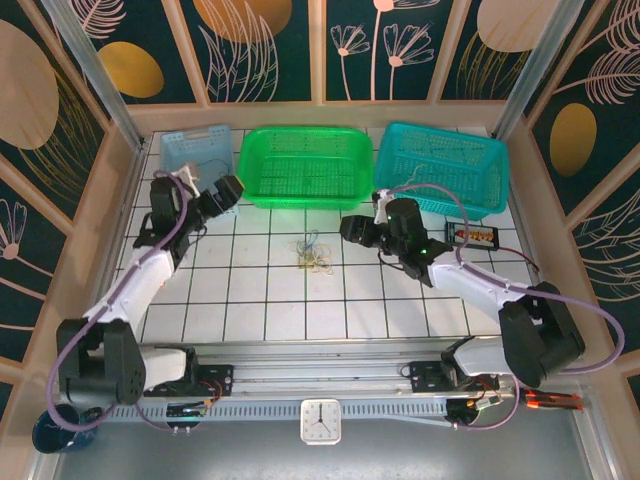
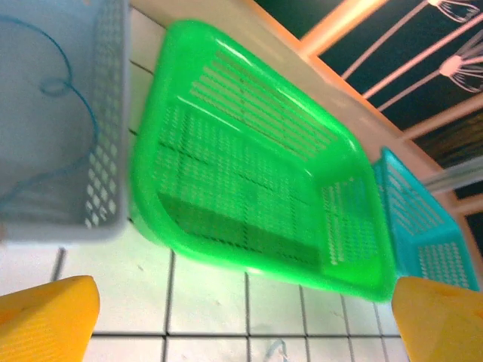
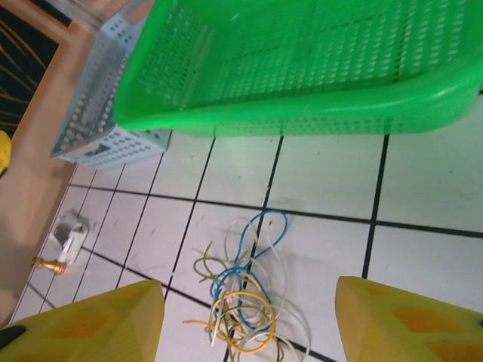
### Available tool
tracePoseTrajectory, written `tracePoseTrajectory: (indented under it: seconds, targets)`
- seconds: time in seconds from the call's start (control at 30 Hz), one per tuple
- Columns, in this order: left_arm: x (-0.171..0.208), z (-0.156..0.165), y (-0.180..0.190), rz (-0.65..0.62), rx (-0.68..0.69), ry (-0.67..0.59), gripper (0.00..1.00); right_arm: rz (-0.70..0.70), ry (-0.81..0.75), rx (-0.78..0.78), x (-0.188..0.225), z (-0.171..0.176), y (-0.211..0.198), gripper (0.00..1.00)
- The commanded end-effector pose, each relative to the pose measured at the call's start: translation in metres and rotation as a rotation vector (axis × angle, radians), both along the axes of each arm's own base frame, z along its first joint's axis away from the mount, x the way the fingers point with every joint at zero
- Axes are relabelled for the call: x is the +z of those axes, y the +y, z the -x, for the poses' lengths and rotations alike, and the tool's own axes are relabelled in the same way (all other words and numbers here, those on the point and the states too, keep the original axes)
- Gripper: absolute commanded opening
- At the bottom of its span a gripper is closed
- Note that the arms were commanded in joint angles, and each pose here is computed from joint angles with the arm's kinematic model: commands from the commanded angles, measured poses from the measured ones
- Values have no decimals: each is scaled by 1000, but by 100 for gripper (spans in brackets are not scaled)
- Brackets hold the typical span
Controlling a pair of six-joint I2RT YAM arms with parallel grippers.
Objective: Untangle the cables
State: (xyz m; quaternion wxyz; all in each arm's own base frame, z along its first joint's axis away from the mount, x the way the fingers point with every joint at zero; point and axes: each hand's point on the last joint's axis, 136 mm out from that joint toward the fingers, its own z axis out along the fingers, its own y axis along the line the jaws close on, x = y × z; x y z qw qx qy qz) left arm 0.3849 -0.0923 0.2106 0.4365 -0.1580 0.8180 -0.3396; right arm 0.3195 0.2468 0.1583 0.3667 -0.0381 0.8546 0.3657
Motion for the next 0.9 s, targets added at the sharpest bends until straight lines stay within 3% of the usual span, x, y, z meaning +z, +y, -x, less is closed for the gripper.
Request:
tracePoseTrajectory:
  seconds: [0.0,0.37,0.57,0.87]
  targets:
    - [9,19,-24,112,-30,-44,99,-26,44,65,-5,5,11,61]
    - [-51,66,-92,164,-142,63,99,-100,110,49,-18,1,5,60]
    - [-69,74,-119,148,-197,106,99,-142,179,83,-42,7,23,59]
    - [-80,75,-130,125,-226,133,99,-114,229,160,-66,20,61,57]
